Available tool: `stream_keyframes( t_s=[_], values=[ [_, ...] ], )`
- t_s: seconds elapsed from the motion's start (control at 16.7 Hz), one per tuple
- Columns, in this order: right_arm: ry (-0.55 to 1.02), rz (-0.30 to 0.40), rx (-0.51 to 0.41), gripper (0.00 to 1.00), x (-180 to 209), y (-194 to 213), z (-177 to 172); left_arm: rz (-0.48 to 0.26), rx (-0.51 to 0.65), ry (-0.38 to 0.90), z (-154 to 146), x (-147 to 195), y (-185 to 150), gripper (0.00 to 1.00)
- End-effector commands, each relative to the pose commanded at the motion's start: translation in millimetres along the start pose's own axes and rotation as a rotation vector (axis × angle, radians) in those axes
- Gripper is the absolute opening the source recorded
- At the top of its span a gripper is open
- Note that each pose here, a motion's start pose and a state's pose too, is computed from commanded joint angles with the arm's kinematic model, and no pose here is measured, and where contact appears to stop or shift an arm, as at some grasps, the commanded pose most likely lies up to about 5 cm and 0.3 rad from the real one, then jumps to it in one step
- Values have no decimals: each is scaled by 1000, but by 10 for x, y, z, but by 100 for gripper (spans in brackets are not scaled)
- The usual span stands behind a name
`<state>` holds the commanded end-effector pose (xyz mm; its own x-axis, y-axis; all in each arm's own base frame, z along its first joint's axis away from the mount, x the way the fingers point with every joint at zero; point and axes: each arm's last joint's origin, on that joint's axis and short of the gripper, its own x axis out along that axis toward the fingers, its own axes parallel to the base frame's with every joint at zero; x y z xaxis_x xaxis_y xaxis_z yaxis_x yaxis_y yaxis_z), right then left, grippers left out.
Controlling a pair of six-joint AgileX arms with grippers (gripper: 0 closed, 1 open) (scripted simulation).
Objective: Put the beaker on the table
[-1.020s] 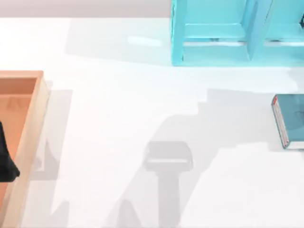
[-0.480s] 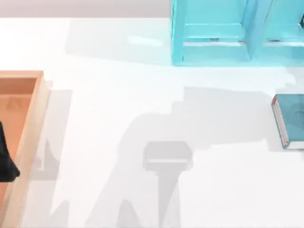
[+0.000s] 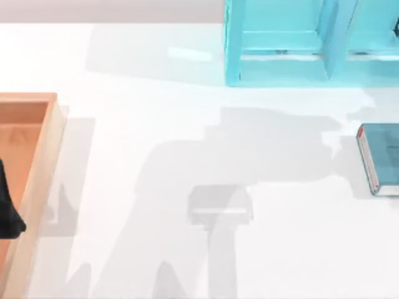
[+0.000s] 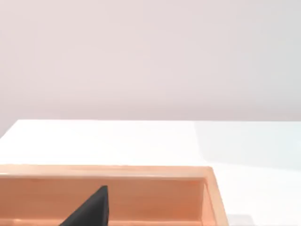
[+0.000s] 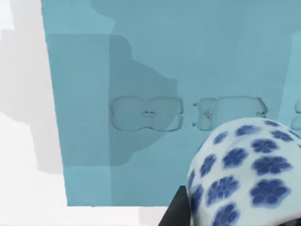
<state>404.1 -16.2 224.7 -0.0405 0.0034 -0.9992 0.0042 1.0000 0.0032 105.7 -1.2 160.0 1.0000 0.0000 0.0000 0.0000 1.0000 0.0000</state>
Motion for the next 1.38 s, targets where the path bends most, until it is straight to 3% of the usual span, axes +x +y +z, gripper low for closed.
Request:
stream_keyframes(
  t_s=[0.12, 0.3, 0.42, 0.66, 0.96, 1.38],
  values=[
    [14, -7, -12, 0, -8, 402, 114, 0, 0, 0, 0, 0, 0, 100],
    [-4, -16, -45, 0, -100, 1353, 185, 0, 0, 0, 0, 0, 0, 100],
    [-25, -11, -60, 0, -173, 1952, 126, 0, 0, 0, 0, 0, 0, 100],
    [-56, 8, -29, 0, -259, 2764, -106, 0, 0, 0, 0, 0, 0, 100],
    [-50, 8, 3, 0, -222, 3196, -341, 0, 0, 0, 0, 0, 0, 100],
    [-41, 4, 11, 0, -189, 3221, -349, 0, 0, 0, 0, 0, 0, 100]
  ],
)
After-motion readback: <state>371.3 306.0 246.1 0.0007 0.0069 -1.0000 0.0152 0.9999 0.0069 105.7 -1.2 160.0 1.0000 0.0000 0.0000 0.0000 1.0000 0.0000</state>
